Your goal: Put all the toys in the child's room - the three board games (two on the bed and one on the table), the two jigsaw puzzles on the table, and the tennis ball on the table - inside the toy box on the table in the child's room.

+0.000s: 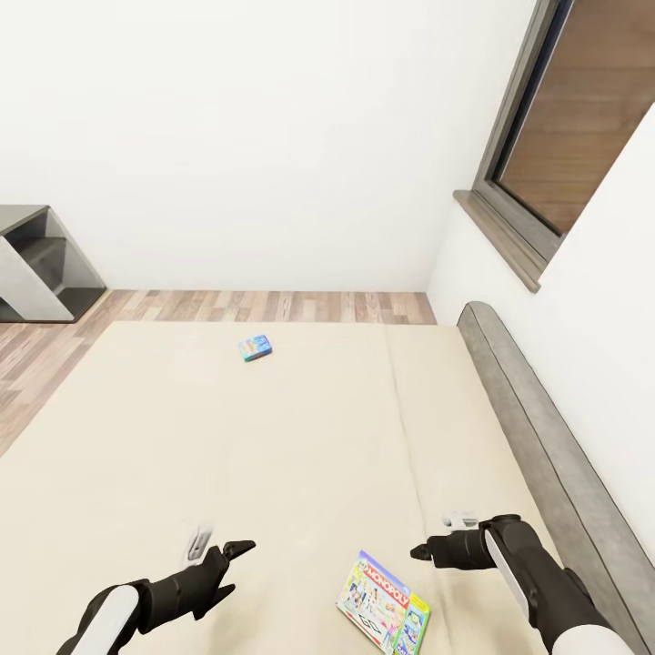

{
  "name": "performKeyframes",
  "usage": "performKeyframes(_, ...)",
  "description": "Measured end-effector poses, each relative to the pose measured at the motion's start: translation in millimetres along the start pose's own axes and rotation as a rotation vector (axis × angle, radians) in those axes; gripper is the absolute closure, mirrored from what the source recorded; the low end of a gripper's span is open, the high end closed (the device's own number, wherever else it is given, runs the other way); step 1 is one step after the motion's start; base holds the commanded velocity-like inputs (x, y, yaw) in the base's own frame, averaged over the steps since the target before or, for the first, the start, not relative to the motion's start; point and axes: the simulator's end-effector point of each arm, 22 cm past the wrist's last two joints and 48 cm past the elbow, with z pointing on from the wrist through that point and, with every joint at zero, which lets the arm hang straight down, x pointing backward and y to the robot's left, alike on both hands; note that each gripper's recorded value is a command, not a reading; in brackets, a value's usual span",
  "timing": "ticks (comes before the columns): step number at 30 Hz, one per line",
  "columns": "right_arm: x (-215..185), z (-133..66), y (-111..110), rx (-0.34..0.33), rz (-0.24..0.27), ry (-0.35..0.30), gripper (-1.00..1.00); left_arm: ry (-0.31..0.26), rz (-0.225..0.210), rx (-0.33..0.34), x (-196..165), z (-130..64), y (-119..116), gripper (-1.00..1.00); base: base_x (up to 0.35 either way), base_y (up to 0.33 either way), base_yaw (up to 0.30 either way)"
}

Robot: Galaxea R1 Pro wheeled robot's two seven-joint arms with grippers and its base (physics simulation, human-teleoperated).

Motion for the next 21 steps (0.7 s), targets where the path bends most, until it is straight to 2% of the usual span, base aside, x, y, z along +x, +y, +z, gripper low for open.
performKeyframes(21,-0.4,-0.1,0.2,-0.001,0.002,0.001,-1.00,0.002,-0.002,-0.001,0.5,0.2,0.6,-1.00,0.000,0.000,0.000)
